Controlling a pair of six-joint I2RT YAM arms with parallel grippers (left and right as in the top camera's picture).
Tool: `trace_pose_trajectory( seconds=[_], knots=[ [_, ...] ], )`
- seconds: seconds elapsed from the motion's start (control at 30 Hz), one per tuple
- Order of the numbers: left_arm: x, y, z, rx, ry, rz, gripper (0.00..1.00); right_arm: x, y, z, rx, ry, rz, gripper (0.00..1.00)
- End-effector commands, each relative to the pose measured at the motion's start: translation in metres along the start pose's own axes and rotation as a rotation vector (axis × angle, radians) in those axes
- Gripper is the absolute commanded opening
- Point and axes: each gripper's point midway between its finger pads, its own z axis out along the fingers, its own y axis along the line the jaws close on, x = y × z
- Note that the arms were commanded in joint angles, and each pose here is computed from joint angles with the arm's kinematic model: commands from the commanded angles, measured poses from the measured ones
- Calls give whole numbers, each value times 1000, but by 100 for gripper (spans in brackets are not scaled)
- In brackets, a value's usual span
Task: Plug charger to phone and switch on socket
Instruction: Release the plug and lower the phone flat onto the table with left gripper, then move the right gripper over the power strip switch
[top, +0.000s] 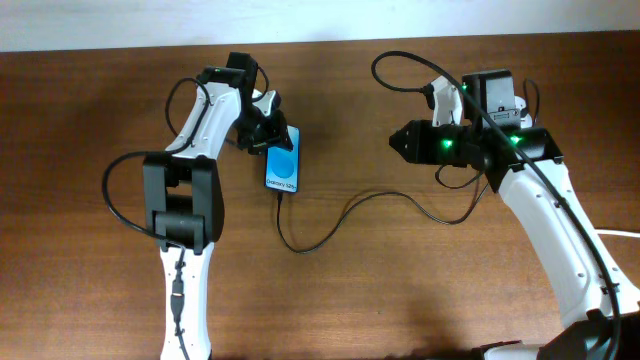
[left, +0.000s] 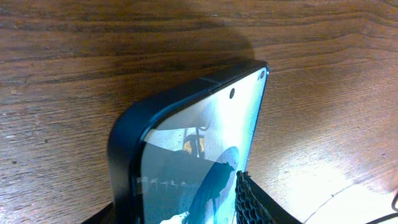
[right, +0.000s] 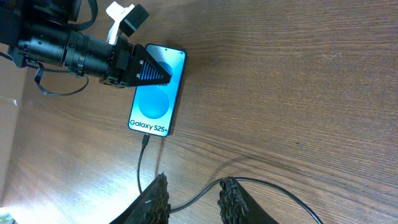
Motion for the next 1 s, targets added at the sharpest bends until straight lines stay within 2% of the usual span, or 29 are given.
trace_pose_trajectory(
  seconds=[0.0, 0.03, 0.17, 0.27, 0.37, 0.43, 0.53, 0.6, 0.67, 0.8, 0.97],
  knots=[
    [-1, 35, 4, -173, -7, -18, 45, -5, 4, -3, 3, -16, -28, 30],
    [-1, 39, 3, -199, -7, -19, 46, -5, 4, -3, 3, -16, -28, 35],
    [-1, 45, 2, -230, -10, -20, 47, -5, 4, -3, 3, -14, -39, 36],
    [-1, 49, 1, -256, -13, -19, 50, -3, 4, -3, 4, -8, -46, 41],
    [-1, 49, 1, -256, -12, -19, 56, -3, 4, -3, 4, -7, -46, 44],
    [-1, 49, 1, -256, -10, -20, 64, -3, 4, -3, 4, -7, -46, 45],
    [0, 49, 1, -258, -8, -20, 65, -3, 4, -3, 4, -7, -46, 45],
    [-5, 52, -7, -276, -27, -22, 73, -3, 4, -3, 4, -7, -46, 45],
    [-17, 43, -36, -271, -87, -14, 75, -3, 3, -4, 5, -9, -46, 45],
    [-41, -4, -133, -234, -310, 50, 75, -12, 8, -22, 6, -55, -84, 45],
    [-21, -49, -224, -184, -477, 111, 73, -41, -13, -84, 86, -182, -25, 46]
  ],
)
